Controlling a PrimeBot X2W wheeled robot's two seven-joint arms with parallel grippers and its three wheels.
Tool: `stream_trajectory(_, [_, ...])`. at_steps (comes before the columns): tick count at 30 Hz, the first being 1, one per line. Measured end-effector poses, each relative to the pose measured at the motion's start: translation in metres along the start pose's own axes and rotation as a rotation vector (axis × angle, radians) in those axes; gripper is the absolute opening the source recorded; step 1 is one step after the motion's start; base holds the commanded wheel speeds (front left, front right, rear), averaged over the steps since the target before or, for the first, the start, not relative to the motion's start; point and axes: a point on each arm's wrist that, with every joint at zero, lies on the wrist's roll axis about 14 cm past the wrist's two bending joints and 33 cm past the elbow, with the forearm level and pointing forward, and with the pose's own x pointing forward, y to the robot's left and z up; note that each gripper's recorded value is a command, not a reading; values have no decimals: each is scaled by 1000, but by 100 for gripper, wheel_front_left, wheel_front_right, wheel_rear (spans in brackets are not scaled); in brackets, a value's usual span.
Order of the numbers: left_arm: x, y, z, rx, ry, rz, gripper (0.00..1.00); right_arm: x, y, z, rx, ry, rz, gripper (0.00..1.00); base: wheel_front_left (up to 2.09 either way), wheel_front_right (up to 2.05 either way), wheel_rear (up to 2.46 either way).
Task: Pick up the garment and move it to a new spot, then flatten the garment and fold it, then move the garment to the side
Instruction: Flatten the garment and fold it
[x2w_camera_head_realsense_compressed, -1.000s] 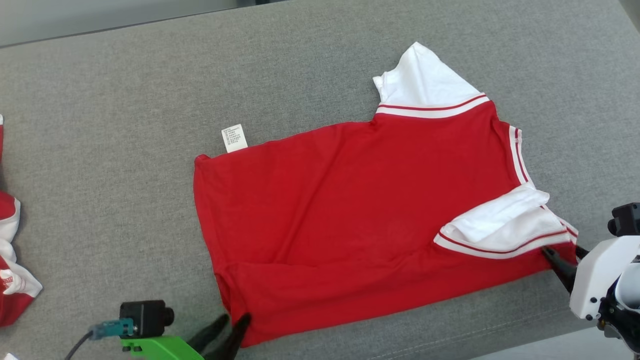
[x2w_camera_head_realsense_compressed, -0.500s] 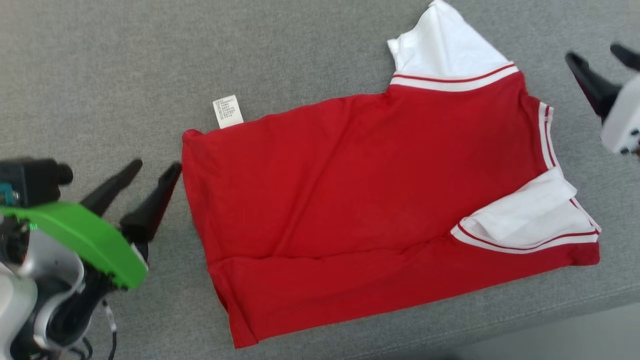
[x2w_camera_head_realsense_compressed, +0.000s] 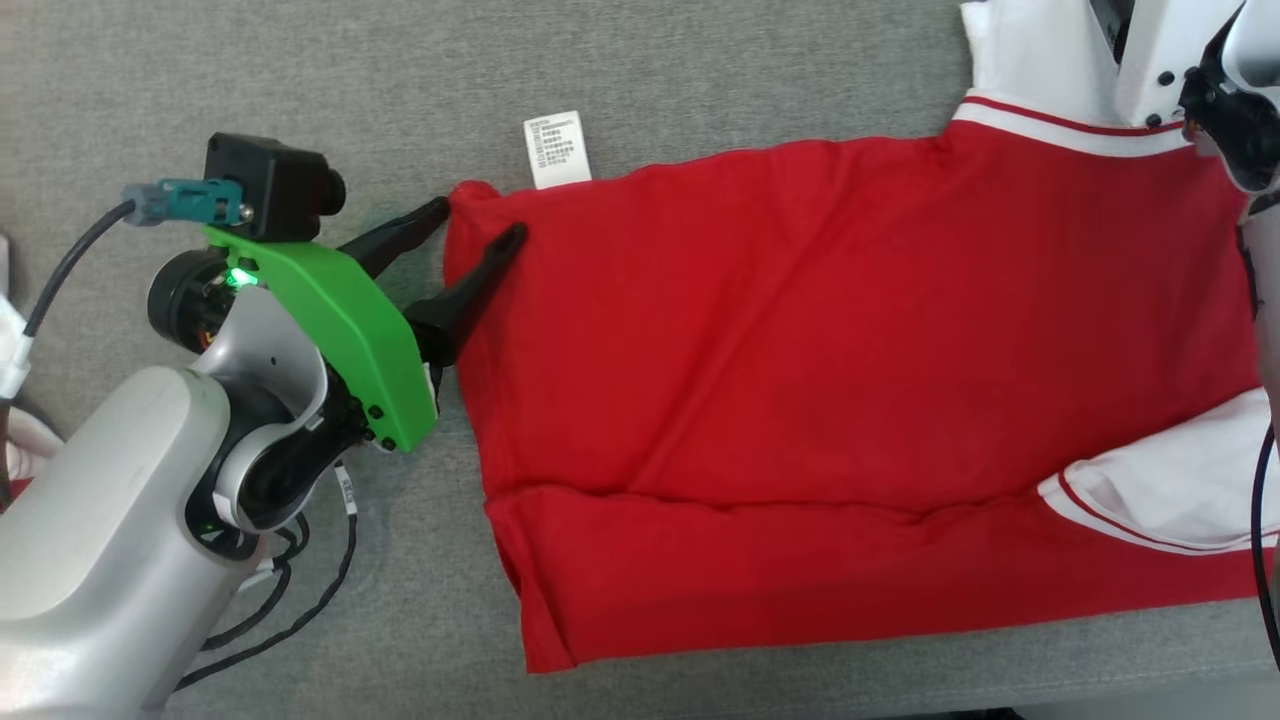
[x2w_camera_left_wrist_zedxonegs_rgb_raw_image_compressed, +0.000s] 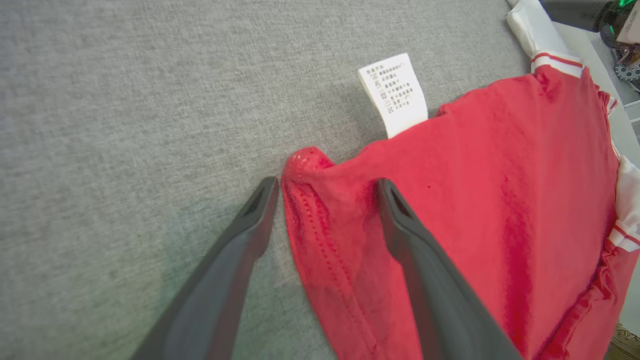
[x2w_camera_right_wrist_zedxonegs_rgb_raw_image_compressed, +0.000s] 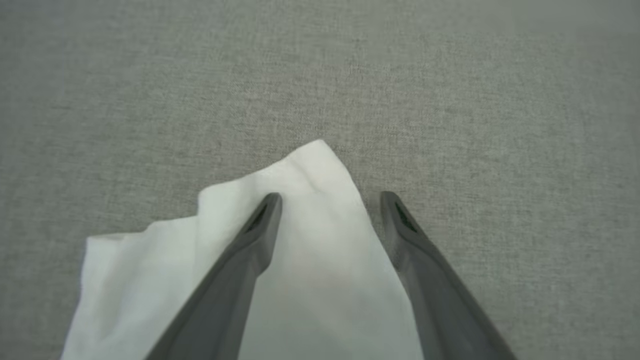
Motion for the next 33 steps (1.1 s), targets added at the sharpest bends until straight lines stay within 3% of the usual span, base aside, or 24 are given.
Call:
stream_trajectory(9, [8,4,-2,14,31,-7,100,25,18,-9,-5,69,46,100,0,0,0])
stream_trajectory(10, [9,3,-2,19,33,-12,100,25,18,-9,-3,72,48,69,0,0,0])
stream_trajectory(11, [11,2,-2,20,34,-18,100,25,17,-9,4,71,48,0,0,0,0])
stream_trajectory(12, [13,1,-2,21,38,-24,22,26,18,-10,17,76,54,0,0,0,0])
stream_trajectory(13, [13,1,-2,20,38,-25,0,26,25,-11,27,77,74,0,0,0,0])
stream_trajectory(25, [3,9,34,29,-110,19,0,2,18,54,84,-210,108,0,0,0,0])
stream_trajectory(33, [-11,-6,44,11,-187,7,0,-32,8,60,103,-308,129,0,0,0,0])
